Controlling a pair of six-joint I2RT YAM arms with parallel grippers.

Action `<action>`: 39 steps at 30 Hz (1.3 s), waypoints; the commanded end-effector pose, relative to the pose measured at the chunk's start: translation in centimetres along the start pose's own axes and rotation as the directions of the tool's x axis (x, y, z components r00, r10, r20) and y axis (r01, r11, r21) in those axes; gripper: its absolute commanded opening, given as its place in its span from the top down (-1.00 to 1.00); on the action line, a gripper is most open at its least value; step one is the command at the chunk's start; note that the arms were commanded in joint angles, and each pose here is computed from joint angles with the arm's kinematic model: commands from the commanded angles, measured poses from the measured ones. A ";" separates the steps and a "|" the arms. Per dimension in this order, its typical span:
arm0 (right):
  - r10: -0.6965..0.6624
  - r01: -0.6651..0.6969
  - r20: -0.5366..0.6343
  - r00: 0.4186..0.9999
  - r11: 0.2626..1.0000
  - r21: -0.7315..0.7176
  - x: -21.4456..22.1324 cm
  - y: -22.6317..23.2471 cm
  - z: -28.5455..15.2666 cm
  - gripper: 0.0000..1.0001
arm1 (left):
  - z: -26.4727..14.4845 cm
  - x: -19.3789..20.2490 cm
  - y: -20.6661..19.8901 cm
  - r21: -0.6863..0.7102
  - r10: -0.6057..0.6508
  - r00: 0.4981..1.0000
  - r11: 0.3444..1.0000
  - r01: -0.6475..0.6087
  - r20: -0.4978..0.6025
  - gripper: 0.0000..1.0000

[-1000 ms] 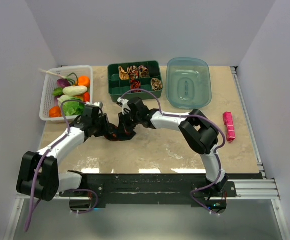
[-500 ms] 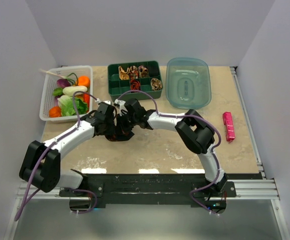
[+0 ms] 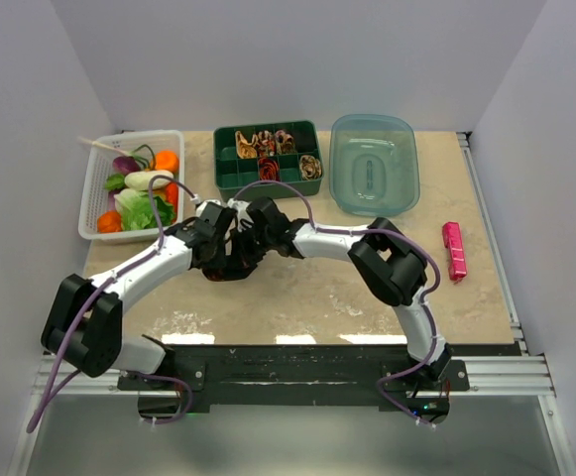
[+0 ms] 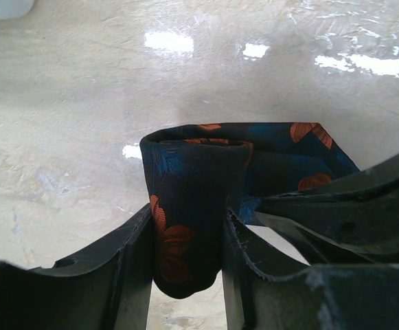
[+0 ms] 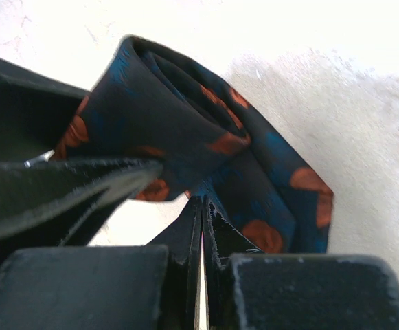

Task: Roll the ties
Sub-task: Roll the tie at the center of the board.

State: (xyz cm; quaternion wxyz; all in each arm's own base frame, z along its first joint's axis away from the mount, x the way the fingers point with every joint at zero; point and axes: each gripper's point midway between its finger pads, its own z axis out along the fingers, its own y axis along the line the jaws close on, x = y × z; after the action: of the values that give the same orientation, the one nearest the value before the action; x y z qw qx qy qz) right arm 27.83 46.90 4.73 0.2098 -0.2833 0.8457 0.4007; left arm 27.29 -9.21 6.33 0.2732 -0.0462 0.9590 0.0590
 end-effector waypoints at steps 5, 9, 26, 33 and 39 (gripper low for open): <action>-0.027 0.024 0.102 0.994 0.999 0.038 -3.7 -0.2 -3.8 1.00 | -0.5 -1.2 1.0 -0.096 -0.003 0.999 0.995 0.007 0.034 0.86; -0.019 0.012 0.114 0.993 0.998 0.054 -4.0 -1.1 -4.6 1.00 | -0.7 -1.3 1.3 -0.124 0.005 0.999 0.992 -0.001 0.036 0.86; 0.022 -0.038 0.132 0.991 0.992 0.122 -4.0 -5.1 -6.4 1.00 | -2.1 -0.5 3.3 -0.417 0.123 0.992 0.901 -0.121 -0.022 0.88; 0.029 -0.046 0.130 0.991 0.991 0.125 -3.9 -5.6 -6.5 1.00 | -1.7 0.8 2.1 -0.536 0.219 0.973 0.815 -0.221 -0.069 1.00; 0.041 -0.056 0.108 0.993 0.989 0.136 -3.2 -6.0 -6.4 1.00 | -0.2 2.8 -1.0 -0.511 0.275 0.956 0.809 -0.290 -0.107 1.00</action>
State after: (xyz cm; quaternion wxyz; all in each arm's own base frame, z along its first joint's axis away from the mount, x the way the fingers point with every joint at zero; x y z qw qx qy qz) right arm 33.06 39.92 4.80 0.2426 -0.2198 0.8741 0.3588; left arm 24.94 -8.82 5.52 0.2116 0.0410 0.9053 0.3661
